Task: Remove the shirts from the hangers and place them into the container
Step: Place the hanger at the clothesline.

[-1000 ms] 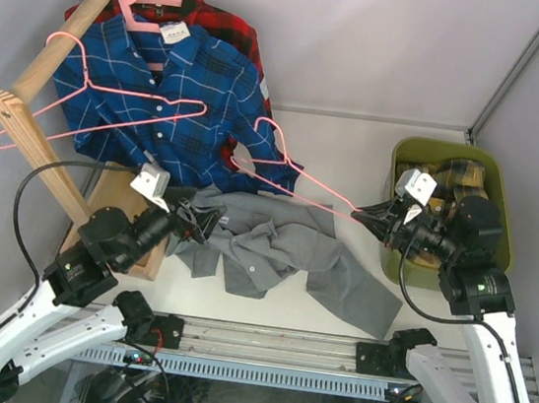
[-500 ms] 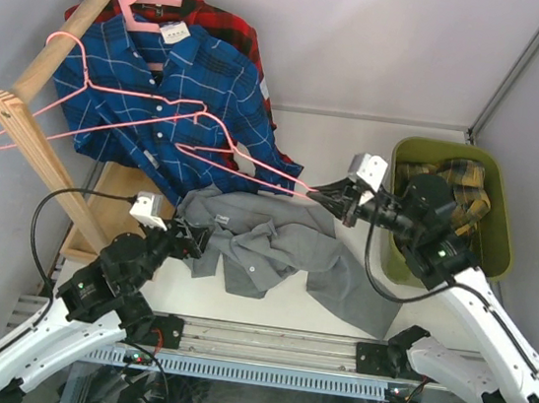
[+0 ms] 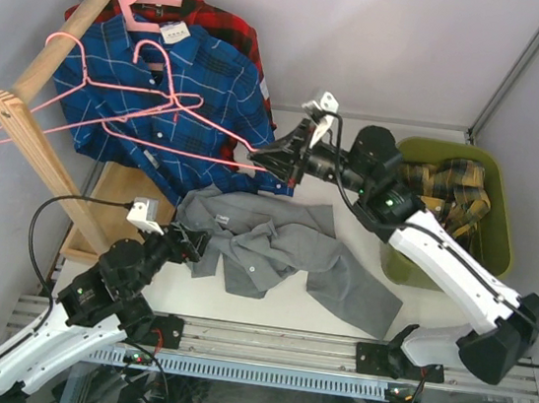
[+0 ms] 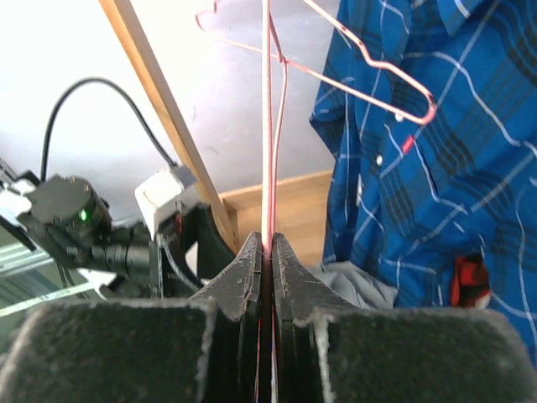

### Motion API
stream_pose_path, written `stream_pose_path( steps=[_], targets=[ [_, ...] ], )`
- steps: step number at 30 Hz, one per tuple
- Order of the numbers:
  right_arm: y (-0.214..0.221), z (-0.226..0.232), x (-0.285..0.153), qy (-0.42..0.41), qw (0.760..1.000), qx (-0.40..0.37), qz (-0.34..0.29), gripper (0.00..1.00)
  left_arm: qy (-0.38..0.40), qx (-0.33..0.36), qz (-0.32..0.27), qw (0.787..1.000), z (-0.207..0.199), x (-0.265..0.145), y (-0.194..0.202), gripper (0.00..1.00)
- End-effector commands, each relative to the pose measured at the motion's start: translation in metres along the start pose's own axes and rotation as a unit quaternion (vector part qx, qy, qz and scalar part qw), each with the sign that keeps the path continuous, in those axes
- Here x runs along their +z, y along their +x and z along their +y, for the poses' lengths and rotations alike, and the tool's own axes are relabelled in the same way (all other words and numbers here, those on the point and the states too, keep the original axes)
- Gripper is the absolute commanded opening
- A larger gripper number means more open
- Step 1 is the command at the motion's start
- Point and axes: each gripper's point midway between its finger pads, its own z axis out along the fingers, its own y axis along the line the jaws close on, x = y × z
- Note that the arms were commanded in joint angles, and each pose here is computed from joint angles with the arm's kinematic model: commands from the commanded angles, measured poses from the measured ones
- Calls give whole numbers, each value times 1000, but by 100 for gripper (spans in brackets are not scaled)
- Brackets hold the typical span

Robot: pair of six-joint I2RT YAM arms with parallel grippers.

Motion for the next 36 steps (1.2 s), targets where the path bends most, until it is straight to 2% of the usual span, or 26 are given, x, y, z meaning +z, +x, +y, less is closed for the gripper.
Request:
stream_pose_path(
  steps=[1, 7, 18, 24, 30, 33, 36],
  targets=[
    [-47, 19, 31, -31, 998, -7, -58, 0, 3, -11, -3, 1000, 0, 1, 2, 87],
    [-63, 29, 72, -61, 996, -5, -63, 0, 3, -8, 3, 1000, -1, 2, 3, 88],
    [-48, 59, 122, -115, 993, -6, -11, 0, 1, -4, 10, 1000, 0, 3, 7, 89],
    [-51, 53, 119, -91, 996, -16, -13, 0, 1, -1, 14, 1000, 0, 3, 8, 89],
    [-58, 64, 111, -128, 992, -12, -15, 0, -1, -1, 12, 1000, 1, 3, 7, 89],
    [-60, 64, 100, -95, 995, -26, -14, 0, -2, -1, 12, 1000, 0, 3, 6, 89],
    [-69, 54, 86, -54, 997, -46, -44, 0, -3, 0, 13, 1000, 1, 3, 7, 89]
  ],
)
